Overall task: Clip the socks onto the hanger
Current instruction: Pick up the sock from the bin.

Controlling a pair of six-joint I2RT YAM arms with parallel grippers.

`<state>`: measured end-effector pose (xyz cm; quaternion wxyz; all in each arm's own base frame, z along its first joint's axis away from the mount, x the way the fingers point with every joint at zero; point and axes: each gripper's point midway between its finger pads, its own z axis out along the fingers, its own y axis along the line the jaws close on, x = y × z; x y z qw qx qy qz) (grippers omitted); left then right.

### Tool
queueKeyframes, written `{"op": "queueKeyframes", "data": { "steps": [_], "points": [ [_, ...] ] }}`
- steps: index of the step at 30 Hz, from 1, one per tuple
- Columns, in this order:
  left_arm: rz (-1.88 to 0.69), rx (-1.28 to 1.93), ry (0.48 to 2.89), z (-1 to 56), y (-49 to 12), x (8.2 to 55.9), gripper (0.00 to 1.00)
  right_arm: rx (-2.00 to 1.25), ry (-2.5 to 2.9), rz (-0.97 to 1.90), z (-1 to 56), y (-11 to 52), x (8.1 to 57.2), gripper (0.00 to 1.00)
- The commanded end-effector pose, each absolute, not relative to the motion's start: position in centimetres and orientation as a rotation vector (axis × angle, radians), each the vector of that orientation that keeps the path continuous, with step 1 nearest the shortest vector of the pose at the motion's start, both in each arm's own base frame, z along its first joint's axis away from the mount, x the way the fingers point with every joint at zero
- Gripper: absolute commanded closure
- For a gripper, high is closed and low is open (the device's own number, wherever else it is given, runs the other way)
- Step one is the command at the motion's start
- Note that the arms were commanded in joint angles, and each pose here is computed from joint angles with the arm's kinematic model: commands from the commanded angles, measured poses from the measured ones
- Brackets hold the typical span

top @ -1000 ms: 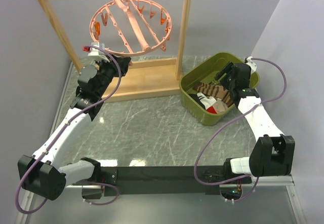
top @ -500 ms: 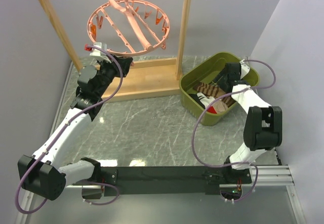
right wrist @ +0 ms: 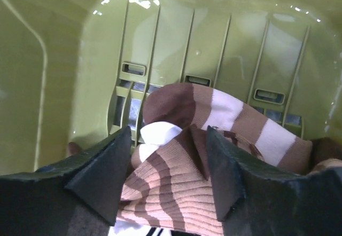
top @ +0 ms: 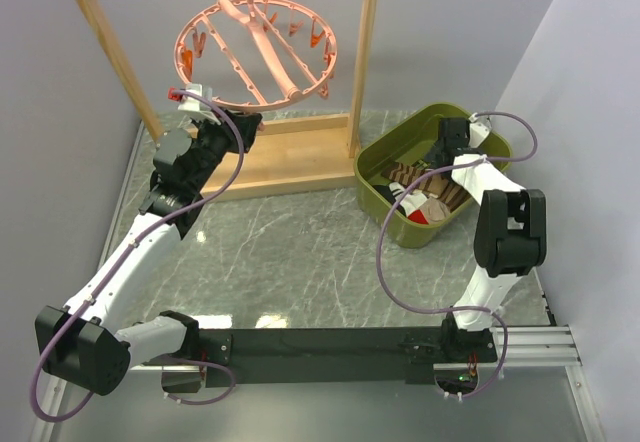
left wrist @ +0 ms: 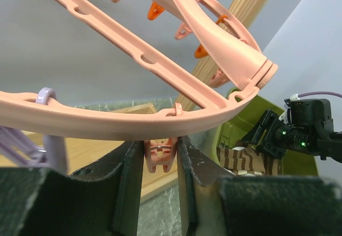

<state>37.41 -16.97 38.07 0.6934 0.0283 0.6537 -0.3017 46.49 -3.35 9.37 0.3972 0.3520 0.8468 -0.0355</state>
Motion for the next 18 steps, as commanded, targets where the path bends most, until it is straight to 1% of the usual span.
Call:
{"op": "queueKeyframes", "data": {
  "steps": [1, 4, 6, 7, 8, 12, 16, 18],
  "points": [
    [-0.677, 0.093, 1.389, 39.9, -16.9, 36.4, 0.85, 0.864, 2.123, -0.113, 10.5, -3.5, 47.8, 0.38],
    [-0.679, 0.096, 1.386, 40.0, -16.9, 36.3, 0.85, 0.849, 2.151, -0.124, 10.1, -3.2, 48.0, 0.42],
    [-0.674, 0.094, 1.38, 40.1, -16.8, 36.2, 0.85, 0.84, 2.172, -0.131, 9.7, -3.1, 48.0, 0.54],
    [-0.675, 0.092, 1.381, 40.1, -16.7, 36.2, 0.85, 0.834, 2.174, -0.13, 9.8, -3.0, 48.0, 0.61],
    [-0.674, 0.09, 1.381, 40.1, -16.7, 36.1, 0.85, 0.832, 2.17, -0.128, 10.0, -3.0, 48.0, 0.74],
    [-0.671, 0.087, 1.382, 40.1, -16.7, 36.1, 0.84, 0.814, 2.15, -0.13, 11.4, -3.0, 47.9, 1.0],
    [-0.67, 0.083, 1.377, 40.2, -16.5, 36.0, 0.84, 0.764, 2.11, -0.095, 14.0, -2.5, 48.0, 1.0],
    [-0.672, 0.082, 1.373, 40.4, -16.5, 35.9, 0.84, 0.71, 2.064, -0.05, 16.3, -1.7, 48.1, 1.0]
  ]
}}
